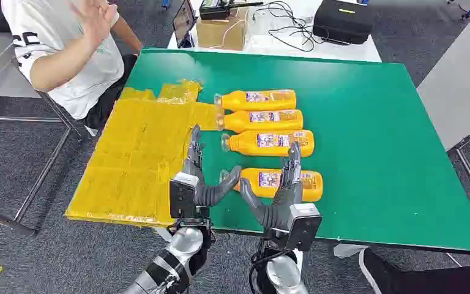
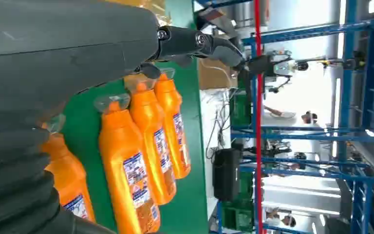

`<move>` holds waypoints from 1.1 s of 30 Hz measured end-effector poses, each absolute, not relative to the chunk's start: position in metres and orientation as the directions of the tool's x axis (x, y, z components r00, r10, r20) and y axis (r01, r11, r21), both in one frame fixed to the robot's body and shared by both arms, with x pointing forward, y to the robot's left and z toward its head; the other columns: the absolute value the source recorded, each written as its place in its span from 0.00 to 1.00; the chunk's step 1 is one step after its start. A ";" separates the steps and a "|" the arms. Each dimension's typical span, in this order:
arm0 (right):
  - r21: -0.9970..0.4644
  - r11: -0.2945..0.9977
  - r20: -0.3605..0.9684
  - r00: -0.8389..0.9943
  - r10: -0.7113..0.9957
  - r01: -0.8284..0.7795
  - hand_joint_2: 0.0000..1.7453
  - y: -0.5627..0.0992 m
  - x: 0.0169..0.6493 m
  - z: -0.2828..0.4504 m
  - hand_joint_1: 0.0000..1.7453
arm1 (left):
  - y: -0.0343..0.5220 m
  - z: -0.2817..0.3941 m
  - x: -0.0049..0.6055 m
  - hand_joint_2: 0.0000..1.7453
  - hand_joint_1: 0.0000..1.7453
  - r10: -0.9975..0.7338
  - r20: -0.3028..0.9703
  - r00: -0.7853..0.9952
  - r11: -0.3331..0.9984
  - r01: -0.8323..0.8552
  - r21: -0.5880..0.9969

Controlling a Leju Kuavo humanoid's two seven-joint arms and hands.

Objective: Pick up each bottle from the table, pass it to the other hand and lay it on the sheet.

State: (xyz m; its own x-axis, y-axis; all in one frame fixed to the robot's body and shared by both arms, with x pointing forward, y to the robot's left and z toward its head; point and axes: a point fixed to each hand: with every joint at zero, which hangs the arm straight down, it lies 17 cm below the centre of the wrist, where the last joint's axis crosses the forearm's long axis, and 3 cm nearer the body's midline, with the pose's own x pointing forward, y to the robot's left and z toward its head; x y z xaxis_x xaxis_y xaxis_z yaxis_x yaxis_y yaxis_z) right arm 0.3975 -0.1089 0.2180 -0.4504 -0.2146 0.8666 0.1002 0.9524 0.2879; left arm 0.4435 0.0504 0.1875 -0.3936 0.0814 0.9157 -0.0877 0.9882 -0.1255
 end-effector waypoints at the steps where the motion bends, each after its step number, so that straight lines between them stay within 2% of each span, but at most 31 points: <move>1: 0.287 0.953 0.866 -0.452 -0.214 0.099 1.00 -0.109 0.397 0.218 0.00 | 0.052 0.188 0.444 1.00 0.00 0.082 0.915 -0.395 0.988 -0.091 -0.127; 15: 0.268 0.956 0.868 -0.461 -0.187 0.117 1.00 -0.111 0.397 0.219 0.00 | 0.055 0.187 0.445 1.00 0.00 0.081 0.915 -0.394 0.987 -0.096 -0.128; 22: 0.240 0.959 0.880 -0.451 -0.151 0.147 1.00 -0.115 0.398 0.217 0.00 | 0.058 0.185 0.445 1.00 0.00 0.003 0.913 -0.409 0.992 -0.113 -0.054; 33: 0.195 0.961 0.891 -0.444 -0.089 0.199 1.00 -0.125 0.399 0.212 0.00 | 0.076 0.159 0.442 1.00 0.00 -0.022 0.935 -0.354 0.987 -0.155 -0.035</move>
